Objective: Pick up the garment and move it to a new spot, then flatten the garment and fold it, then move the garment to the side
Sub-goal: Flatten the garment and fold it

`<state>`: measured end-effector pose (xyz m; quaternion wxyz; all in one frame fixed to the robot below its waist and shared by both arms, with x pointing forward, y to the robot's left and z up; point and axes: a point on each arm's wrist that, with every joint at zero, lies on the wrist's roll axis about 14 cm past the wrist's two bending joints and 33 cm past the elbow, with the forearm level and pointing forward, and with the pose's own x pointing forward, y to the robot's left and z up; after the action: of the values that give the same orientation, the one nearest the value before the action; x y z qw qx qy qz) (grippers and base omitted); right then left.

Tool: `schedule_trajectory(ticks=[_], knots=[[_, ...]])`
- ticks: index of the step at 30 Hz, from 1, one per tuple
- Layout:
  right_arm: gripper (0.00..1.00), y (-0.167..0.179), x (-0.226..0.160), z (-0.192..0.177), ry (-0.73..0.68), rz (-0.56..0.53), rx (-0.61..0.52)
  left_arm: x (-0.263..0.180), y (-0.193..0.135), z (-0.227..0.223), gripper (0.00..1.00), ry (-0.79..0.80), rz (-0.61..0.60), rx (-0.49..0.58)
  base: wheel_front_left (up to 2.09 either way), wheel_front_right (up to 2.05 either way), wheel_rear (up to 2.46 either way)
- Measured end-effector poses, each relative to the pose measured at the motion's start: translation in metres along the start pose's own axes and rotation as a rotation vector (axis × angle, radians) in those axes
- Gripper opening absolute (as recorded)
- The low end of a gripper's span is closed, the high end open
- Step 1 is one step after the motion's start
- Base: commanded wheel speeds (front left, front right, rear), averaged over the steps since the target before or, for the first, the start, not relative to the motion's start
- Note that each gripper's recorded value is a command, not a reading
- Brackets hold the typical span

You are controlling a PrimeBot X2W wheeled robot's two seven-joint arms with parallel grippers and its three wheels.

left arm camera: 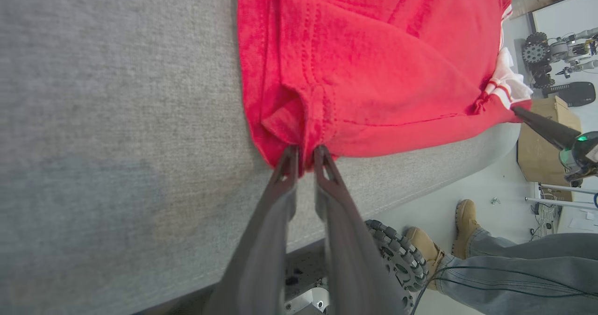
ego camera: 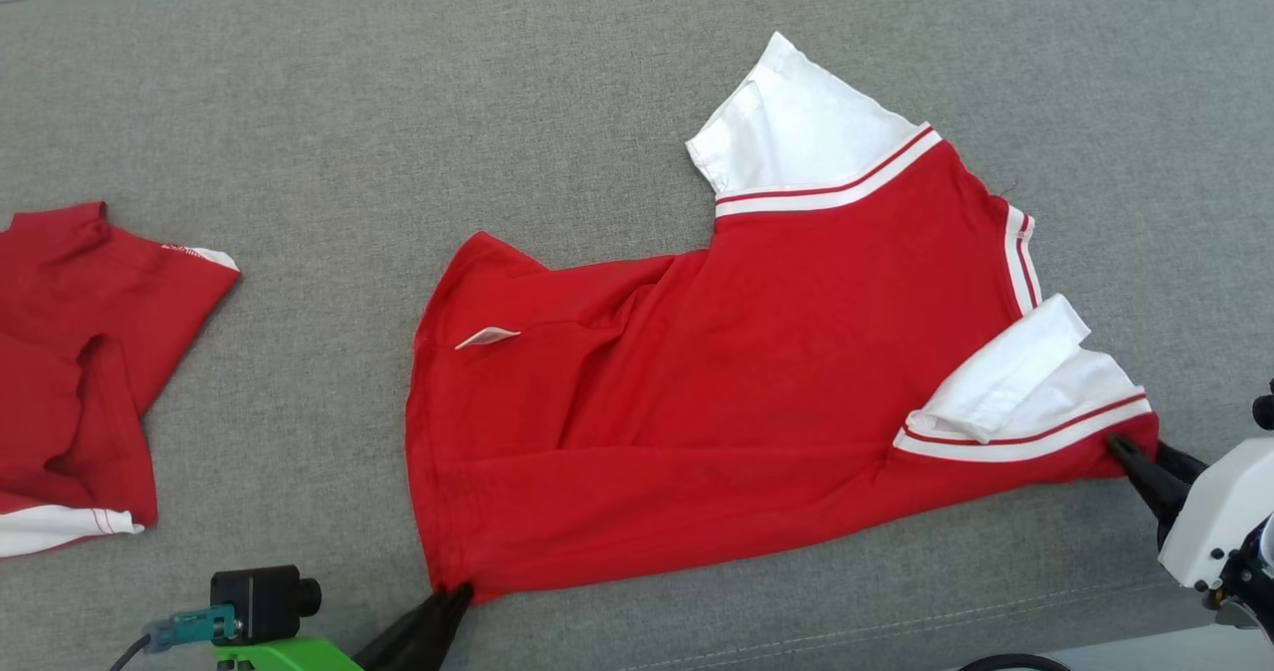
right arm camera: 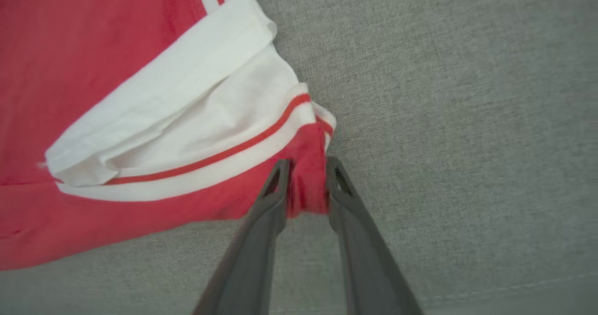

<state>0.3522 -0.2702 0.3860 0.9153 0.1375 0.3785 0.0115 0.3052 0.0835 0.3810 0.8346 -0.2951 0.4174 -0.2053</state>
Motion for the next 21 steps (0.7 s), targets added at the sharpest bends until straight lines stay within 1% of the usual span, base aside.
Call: schedule_trajectory(ticks=[2, 4, 6, 8, 11, 14, 18, 21], knots=[[1.00, -0.002, 0.000, 0.003, -0.006, -0.006, -0.002, 0.000, 0.002, 0.001, 1.00, -0.009, 0.006, -0.001, 0.00, 0.00, 0.00], [1.00, -0.009, -0.002, 0.007, -0.009, -0.023, -0.027, -0.002, 0.007, 0.006, 1.00, -0.023, 0.024, 0.020, 0.00, 0.00, 0.00], [1.00, -0.015, -0.006, 0.022, -0.040, -0.040, -0.064, -0.005, 0.012, 0.015, 1.00, -0.047, 0.043, 0.058, 0.00, 0.00, 0.00], [1.00, -0.011, -0.007, 0.049, -0.111, -0.034, -0.090, -0.008, 0.015, 0.031, 1.00, -0.090, 0.053, 0.077, 0.00, 0.00, 0.00], [1.00, 0.007, 0.000, 0.084, -0.190, 0.004, -0.142, -0.006, 0.015, 0.058, 1.00, -0.127, 0.053, 0.127, 0.00, 0.00, 0.00], [1.00, 0.028, 0.016, 0.108, -0.223, 0.043, -0.204, 0.006, 0.007, 0.094, 1.00, -0.167, 0.025, 0.197, 0.00, 0.00, 0.00], [1.00, 0.066, 0.051, 0.133, -0.236, 0.112, -0.270, 0.032, -0.002, 0.127, 1.00, -0.171, 0.000, 0.250, 0.00, 0.00, 0.00], [1.00, 0.088, 0.079, 0.153, -0.241, 0.136, -0.321, 0.053, 0.000, 0.138, 1.00, -0.130, -0.002, 0.272, 0.00, 0.00, 0.00]])
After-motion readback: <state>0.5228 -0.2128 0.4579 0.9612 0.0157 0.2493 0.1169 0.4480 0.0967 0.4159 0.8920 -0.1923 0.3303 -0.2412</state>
